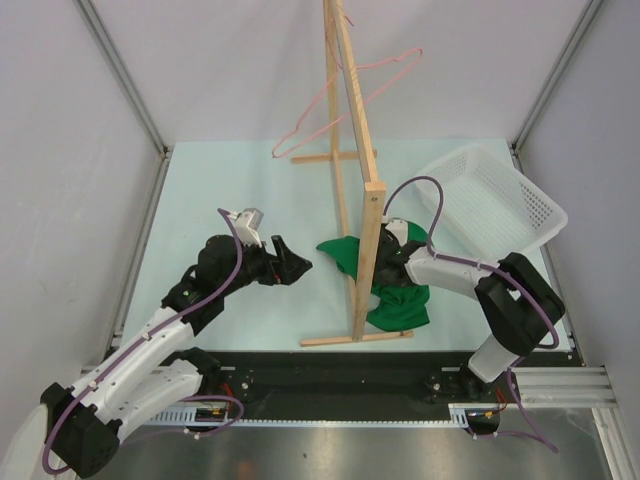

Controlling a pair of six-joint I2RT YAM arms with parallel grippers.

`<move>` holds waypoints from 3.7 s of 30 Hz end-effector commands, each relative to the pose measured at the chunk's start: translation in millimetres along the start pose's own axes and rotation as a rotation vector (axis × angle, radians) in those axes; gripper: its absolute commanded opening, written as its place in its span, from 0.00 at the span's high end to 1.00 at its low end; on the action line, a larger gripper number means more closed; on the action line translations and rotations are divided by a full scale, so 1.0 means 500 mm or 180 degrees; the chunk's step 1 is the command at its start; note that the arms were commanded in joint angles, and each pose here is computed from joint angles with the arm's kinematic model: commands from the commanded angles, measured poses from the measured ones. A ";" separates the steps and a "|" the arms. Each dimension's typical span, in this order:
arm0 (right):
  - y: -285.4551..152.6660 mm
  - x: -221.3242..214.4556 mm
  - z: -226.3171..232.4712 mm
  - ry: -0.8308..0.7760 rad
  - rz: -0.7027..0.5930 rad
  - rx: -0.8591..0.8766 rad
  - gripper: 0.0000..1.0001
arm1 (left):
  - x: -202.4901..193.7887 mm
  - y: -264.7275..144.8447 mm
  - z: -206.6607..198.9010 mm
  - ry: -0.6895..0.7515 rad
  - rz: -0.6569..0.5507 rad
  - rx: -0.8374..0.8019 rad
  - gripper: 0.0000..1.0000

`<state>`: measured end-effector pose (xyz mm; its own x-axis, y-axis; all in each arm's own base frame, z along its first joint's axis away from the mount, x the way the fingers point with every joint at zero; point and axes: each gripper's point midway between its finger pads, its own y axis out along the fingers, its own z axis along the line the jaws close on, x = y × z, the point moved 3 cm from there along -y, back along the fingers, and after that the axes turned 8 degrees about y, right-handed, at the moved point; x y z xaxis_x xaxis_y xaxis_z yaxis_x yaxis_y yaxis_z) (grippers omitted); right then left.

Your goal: Remove the t-shirt from the hanger

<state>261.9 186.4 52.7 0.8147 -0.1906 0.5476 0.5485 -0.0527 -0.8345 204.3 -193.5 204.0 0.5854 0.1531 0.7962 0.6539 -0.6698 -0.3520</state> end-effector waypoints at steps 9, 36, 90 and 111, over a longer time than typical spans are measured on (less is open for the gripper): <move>-0.044 0.058 -0.013 0.0213 -0.0394 -0.0087 0.84 | 0.031 -0.014 -0.026 0.0143 -0.0133 -0.0141 0.07; -0.608 0.541 -0.290 0.1309 -0.2758 0.0305 1.00 | 0.040 -0.010 -0.033 0.0103 -0.0136 -0.0165 0.07; -0.251 0.268 -0.037 0.0913 -0.0725 0.1369 0.10 | -0.040 0.056 -0.096 0.0165 0.0365 -0.0535 0.06; -0.284 0.020 -0.138 0.1905 -0.1252 0.2700 0.00 | -0.178 -0.049 -0.088 -0.0249 -0.0181 -0.1403 0.06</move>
<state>184.0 131.1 177.4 0.5149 -0.6585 0.5488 0.8510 0.4697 -0.2349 127.1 -221.7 150.0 0.6218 0.1495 0.7687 0.4548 -0.8681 -0.1991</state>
